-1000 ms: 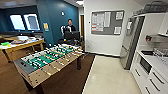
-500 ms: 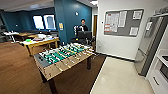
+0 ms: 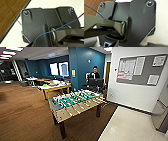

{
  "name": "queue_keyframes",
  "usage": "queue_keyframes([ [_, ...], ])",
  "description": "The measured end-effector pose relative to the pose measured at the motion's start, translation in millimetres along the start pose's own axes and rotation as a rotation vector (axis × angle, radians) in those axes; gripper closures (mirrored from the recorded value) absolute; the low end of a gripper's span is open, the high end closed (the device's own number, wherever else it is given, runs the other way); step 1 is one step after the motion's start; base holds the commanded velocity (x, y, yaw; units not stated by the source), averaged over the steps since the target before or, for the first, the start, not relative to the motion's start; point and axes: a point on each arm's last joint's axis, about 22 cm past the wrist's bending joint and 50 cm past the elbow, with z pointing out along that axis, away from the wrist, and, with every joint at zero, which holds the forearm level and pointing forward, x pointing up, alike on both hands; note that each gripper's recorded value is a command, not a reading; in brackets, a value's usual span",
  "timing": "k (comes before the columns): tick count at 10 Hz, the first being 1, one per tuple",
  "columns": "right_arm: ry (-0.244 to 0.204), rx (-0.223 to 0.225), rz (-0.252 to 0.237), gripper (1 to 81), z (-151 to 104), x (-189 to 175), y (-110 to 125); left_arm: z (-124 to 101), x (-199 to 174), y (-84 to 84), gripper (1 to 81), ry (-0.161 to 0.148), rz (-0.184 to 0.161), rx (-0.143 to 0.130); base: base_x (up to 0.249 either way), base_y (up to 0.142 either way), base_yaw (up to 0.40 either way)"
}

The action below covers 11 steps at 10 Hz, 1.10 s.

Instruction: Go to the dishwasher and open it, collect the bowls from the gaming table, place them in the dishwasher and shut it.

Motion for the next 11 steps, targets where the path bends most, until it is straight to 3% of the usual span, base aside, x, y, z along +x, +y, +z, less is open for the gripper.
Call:
queue_keyframes([
  [10,-0.004,0.005,-0.001,1.0,0.5,-3.0,-3.4,-0.5,3.1,-3.3,1.0,0.008,0.001,0.004,0.000,0.000,0.345],
  [11,-0.002,0.001,-0.001,1.0,0.0,-2.6,-1.0,-0.4,-4.1,0.4,1.0,-0.004,-0.001,-0.001,0.000,0.000,0.339],
])
